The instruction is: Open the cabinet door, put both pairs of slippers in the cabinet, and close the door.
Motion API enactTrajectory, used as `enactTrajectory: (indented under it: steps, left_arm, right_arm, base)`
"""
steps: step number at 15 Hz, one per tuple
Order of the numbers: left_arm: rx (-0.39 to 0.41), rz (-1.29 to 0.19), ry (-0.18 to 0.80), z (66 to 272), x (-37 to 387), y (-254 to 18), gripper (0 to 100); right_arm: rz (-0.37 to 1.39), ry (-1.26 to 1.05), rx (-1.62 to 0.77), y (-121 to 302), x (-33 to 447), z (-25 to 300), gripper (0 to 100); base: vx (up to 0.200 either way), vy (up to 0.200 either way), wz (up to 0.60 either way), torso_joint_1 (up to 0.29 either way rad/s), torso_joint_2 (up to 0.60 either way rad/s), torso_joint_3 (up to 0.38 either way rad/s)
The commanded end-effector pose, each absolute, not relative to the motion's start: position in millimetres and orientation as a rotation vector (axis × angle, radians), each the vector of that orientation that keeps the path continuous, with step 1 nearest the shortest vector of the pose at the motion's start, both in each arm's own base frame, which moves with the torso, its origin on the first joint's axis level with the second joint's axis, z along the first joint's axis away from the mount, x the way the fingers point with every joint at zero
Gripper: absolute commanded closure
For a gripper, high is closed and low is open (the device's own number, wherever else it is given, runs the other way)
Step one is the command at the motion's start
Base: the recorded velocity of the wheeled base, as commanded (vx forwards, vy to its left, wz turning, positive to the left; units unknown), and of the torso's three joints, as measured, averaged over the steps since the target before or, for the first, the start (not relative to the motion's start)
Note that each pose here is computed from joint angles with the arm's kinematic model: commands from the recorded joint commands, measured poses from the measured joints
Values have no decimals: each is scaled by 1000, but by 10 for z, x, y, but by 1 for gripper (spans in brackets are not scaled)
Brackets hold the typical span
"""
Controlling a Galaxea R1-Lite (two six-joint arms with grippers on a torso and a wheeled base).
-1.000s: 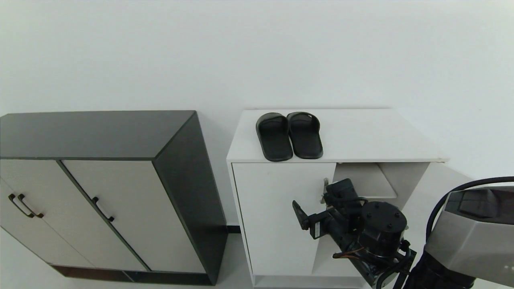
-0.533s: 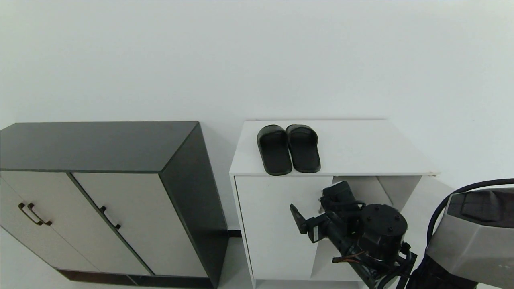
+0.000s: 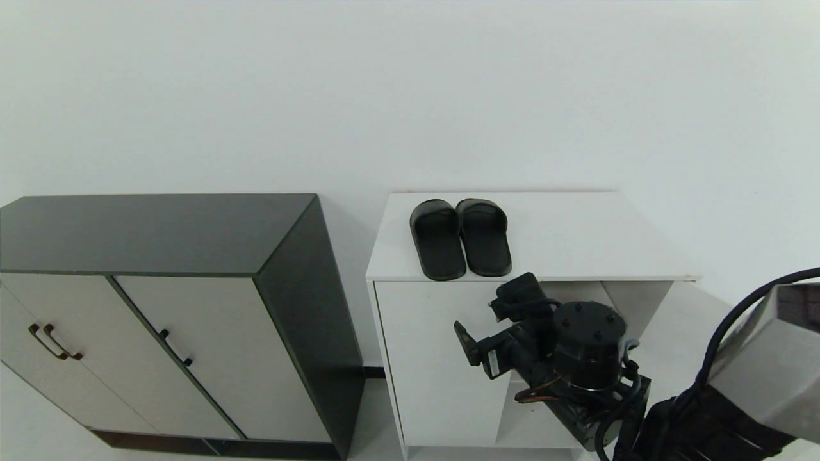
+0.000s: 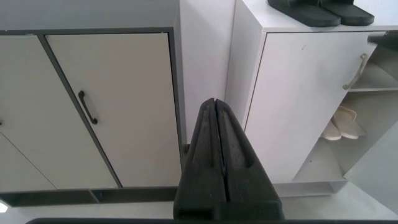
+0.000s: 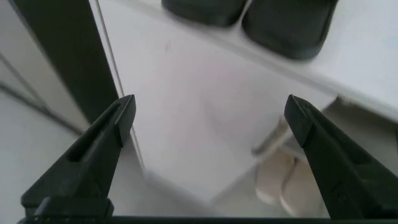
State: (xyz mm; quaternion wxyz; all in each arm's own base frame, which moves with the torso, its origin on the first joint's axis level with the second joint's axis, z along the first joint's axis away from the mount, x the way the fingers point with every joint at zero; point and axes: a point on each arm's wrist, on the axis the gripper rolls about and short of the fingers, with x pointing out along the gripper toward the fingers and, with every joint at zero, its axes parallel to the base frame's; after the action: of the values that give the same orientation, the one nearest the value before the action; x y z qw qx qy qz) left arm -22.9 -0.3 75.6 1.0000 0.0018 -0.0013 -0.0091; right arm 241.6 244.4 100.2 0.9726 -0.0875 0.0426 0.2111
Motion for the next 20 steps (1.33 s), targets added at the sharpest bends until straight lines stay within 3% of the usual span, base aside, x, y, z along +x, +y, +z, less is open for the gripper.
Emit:
enactTrajectory:
  steps: [1, 3, 4, 8, 15, 20]
  left_arm:
    - [5, -18, -2, 756, -228, -3, 100]
    - [8, -18, -2, 756, -228, -3, 100]
    - [6, -17, -2, 756, -228, -3, 100]
    - [8, -17, -2, 756, -228, -3, 100]
    - [6, -15, -2, 756, -228, -3, 100]
    - [3, -20, -2, 756, -228, -4, 100]
  right_arm:
    - [410, 77, -65, 2441, 2351, 1753, 0]
    - [424, 79, 290, 2670, 2476, 2202, 0]
    - [406, 61, 352, 2768, 2635, 2206, 0]
    - [221, 117, 43, 2624, 2808, 1820, 0]
    - [168, 159, -20, 2776, 2671, 1715, 0]
    - [171, 173, -32, 2809, 2677, 1629, 0]
  base:
    - [0, 0, 0, 0, 0, 0]
    - [0, 0, 0, 0, 0, 0]
    - [0, 0, 0, 0, 0, 0]
    - [0, 0, 0, 0, 0, 0]
    - [0, 0, 0, 0, 0, 0]
    - [200, 0, 0, 1, 0, 4]
